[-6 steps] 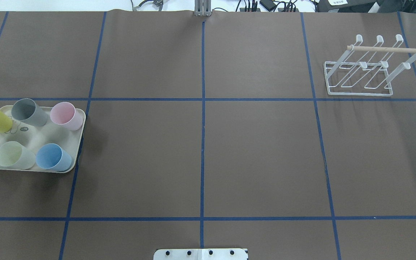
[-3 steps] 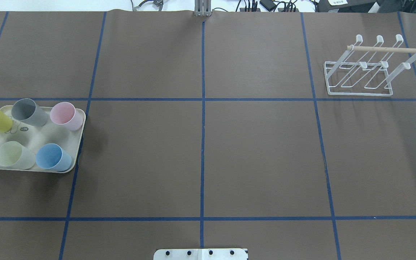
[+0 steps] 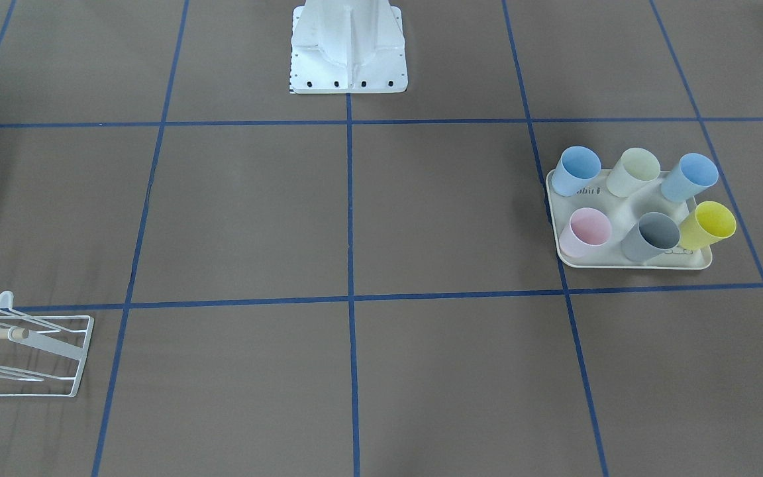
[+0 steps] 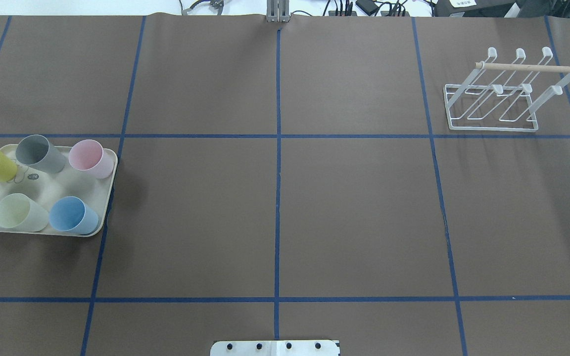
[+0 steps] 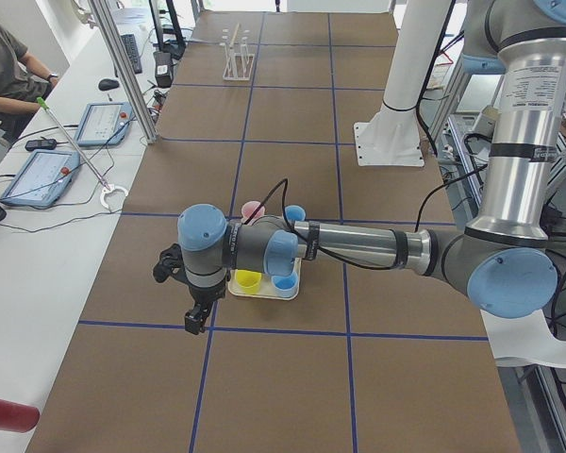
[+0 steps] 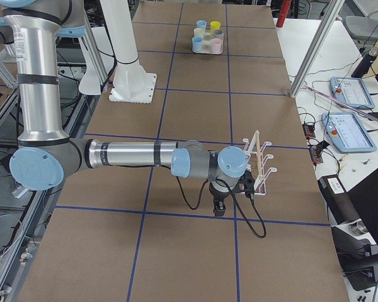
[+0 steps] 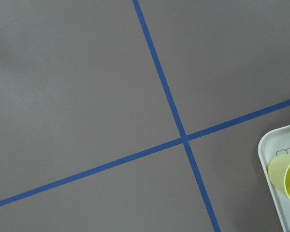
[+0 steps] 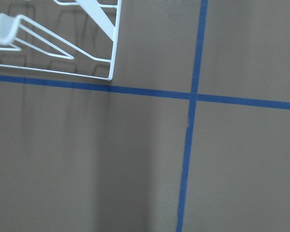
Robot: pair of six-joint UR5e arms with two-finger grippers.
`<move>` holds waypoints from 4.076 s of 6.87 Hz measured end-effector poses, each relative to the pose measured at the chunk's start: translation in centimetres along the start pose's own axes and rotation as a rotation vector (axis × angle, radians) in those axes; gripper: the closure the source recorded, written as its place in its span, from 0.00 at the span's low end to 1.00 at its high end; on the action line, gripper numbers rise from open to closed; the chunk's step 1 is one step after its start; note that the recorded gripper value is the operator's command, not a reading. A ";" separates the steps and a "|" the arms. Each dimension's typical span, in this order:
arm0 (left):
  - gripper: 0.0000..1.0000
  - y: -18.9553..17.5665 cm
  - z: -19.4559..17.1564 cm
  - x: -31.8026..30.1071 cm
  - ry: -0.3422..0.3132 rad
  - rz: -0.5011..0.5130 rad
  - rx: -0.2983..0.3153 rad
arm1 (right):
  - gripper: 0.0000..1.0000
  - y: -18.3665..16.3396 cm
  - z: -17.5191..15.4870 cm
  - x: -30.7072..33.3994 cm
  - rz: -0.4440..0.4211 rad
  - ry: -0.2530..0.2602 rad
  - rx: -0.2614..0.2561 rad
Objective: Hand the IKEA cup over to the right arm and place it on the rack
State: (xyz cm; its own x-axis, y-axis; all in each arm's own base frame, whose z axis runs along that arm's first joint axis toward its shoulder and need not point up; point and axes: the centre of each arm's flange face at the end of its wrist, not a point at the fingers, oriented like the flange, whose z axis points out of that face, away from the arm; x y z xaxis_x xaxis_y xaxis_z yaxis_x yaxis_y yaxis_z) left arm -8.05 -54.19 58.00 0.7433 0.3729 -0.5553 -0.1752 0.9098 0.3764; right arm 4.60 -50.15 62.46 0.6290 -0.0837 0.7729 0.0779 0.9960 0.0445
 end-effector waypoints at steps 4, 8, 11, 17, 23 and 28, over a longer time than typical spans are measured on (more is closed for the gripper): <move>0.00 -1.3 3.3 4.0 0.110 0.027 -0.014 | 0.00 -3.3 -3.3 -4.4 0.043 -0.034 0.065; 0.00 2.1 9.0 6.9 0.172 -0.148 0.033 | 0.00 -7.4 -5.5 -10.7 -0.045 -0.037 0.099; 0.06 3.5 13.0 9.5 0.209 -0.181 0.028 | 0.00 -7.9 -8.1 -14.8 -0.006 -0.058 0.151; 0.74 3.2 16.8 13.5 0.245 -0.155 -0.031 | 0.00 -8.3 -10.2 -17.8 0.020 -0.080 0.184; 1.00 3.1 15.6 12.7 0.235 -0.157 -0.007 | 0.00 -8.3 -11.2 -19.6 0.004 -0.096 0.197; 1.00 -1.1 4.7 5.0 -0.013 -0.309 0.252 | 0.00 -10.4 -11.1 -26.6 0.007 -0.084 0.209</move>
State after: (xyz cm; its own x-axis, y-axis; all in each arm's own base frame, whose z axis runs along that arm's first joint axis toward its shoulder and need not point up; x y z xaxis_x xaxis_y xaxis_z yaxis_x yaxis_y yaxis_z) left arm -1.08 -54.13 58.29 0.7446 0.0849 -0.6621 0.2205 0.9049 0.3640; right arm -4.32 -58.68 34.43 0.5617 -0.0828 0.8232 -0.0937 0.9822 0.1627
